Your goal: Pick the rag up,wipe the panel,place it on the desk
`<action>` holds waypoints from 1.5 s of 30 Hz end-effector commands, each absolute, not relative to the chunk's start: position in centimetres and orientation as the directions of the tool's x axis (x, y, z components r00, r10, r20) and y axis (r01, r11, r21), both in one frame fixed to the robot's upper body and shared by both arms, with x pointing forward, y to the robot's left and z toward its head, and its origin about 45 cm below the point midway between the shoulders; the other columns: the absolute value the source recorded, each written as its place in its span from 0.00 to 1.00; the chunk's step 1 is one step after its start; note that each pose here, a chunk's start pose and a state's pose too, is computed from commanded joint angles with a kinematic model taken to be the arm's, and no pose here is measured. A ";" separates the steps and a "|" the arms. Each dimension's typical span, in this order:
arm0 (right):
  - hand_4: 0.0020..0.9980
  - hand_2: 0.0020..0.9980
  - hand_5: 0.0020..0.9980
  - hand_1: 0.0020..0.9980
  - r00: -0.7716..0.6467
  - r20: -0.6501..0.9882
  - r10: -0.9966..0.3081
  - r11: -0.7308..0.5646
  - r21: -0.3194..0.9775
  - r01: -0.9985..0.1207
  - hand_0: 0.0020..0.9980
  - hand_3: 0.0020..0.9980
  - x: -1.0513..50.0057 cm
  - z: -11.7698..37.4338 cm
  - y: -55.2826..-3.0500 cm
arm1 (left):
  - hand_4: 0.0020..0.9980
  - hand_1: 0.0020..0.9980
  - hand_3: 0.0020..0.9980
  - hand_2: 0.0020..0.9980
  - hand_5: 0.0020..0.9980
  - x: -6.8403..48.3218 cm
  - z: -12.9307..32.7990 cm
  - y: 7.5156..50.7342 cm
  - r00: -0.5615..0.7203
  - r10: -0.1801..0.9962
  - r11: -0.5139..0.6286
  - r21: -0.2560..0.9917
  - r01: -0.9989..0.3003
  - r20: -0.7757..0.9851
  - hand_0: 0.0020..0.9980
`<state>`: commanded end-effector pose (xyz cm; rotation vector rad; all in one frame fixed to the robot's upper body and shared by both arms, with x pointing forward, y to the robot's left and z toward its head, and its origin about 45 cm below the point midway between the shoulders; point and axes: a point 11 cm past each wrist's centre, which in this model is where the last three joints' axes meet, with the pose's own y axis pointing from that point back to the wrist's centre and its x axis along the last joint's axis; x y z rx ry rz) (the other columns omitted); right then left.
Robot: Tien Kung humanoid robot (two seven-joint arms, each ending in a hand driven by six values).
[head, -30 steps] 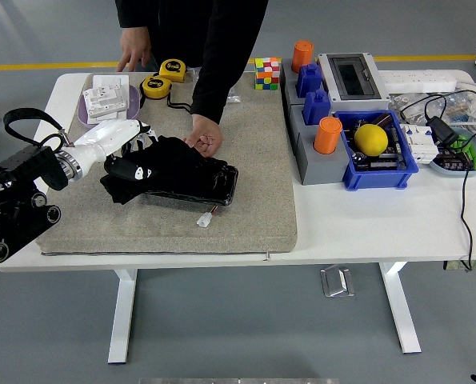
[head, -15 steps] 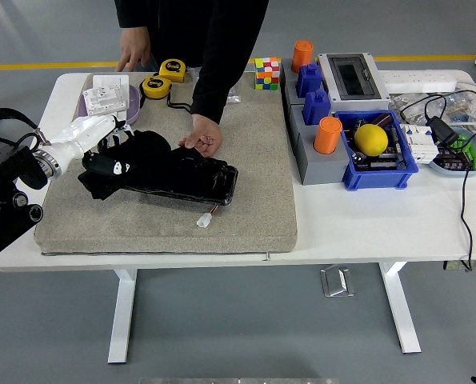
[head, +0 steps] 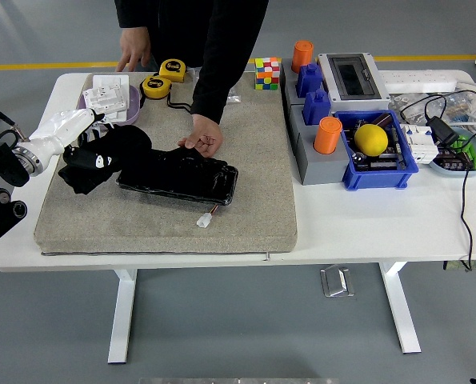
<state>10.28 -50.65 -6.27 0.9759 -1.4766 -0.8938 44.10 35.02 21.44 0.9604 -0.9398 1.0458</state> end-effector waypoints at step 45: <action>1.00 0.72 0.55 0.73 -0.058 0.387 -0.920 0.392 0.914 -0.109 0.78 0.67 10.9 -5.6 -51.5 | 0.71 0.19 0.55 0.34 0.00 44.6 20.2 27.2 0.269 0.266 0.294 0.188 -0.937 0.926 0.26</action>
